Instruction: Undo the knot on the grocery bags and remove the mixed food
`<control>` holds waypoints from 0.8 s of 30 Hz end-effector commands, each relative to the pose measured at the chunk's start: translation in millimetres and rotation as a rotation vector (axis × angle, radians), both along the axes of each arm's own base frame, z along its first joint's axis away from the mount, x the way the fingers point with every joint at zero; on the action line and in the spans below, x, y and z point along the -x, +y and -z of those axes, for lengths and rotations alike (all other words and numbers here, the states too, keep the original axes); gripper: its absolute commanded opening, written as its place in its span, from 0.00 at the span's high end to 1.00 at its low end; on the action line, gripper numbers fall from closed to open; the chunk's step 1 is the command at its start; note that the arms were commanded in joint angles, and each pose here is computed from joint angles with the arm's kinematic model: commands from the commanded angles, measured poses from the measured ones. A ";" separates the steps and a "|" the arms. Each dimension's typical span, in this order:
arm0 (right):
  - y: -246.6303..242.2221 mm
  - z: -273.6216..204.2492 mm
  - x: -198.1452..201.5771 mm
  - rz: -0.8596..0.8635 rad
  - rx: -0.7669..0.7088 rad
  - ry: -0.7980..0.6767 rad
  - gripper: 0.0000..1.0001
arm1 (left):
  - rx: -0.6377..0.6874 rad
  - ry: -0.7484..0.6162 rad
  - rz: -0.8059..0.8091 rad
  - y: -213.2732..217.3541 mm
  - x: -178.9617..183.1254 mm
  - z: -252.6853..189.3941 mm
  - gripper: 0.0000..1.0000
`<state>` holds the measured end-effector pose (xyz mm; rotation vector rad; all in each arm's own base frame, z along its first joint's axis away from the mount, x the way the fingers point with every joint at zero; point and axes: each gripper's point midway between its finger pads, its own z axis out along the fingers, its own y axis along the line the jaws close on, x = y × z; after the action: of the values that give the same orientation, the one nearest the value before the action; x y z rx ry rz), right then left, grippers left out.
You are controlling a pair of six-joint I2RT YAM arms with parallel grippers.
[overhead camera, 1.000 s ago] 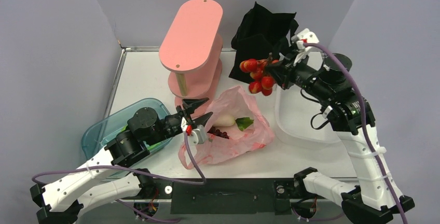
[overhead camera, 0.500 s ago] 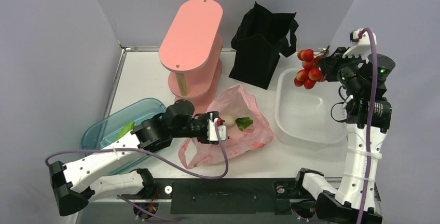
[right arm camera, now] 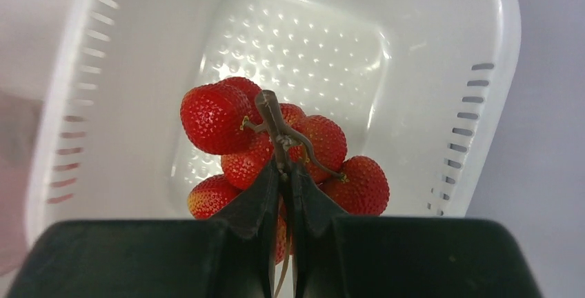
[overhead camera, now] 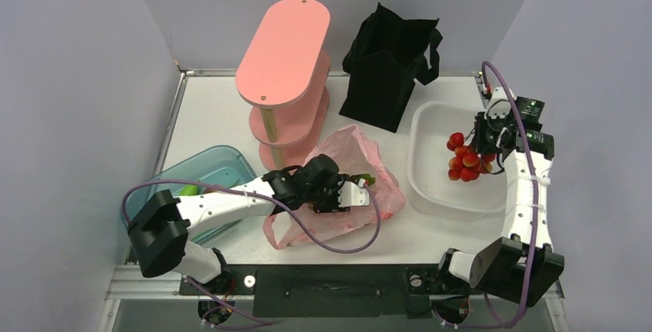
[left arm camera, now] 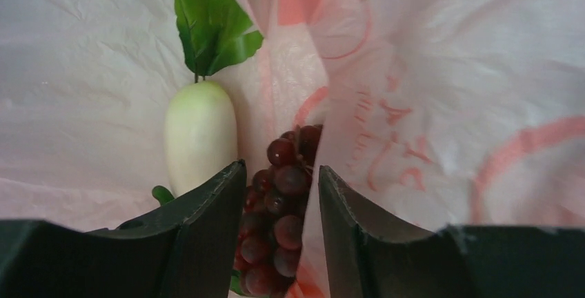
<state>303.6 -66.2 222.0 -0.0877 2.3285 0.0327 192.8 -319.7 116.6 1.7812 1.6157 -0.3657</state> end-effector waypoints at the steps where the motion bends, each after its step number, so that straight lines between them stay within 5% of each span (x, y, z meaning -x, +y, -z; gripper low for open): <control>1: -27.3 17.4 -5.4 0.004 0.134 0.046 1.00 | 0.040 -0.162 -0.076 -16.9 -40.2 -10.6 0.57; 5: -28.0 35.9 -5.4 -0.008 0.125 0.100 0.99 | 0.014 -0.214 -0.118 -19.7 -59.0 -4.2 0.48; 7: -30.6 42.9 -6.7 0.008 0.117 0.131 0.67 | 0.006 -0.231 -0.130 -20.7 -68.1 -3.2 0.47; 11: -30.6 46.1 -7.5 0.029 0.090 0.159 0.38 | 0.004 -0.253 -0.147 -21.3 -91.5 -5.3 0.44; 24: 3.2 7.7 -13.8 -0.030 -0.049 0.043 0.33 | -0.142 -0.151 -0.054 -15.1 -96.0 58.6 0.41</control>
<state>310.2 -75.4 175.4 -0.0878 2.4835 0.0547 279.6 -325.0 61.0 1.8056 1.6230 -0.0555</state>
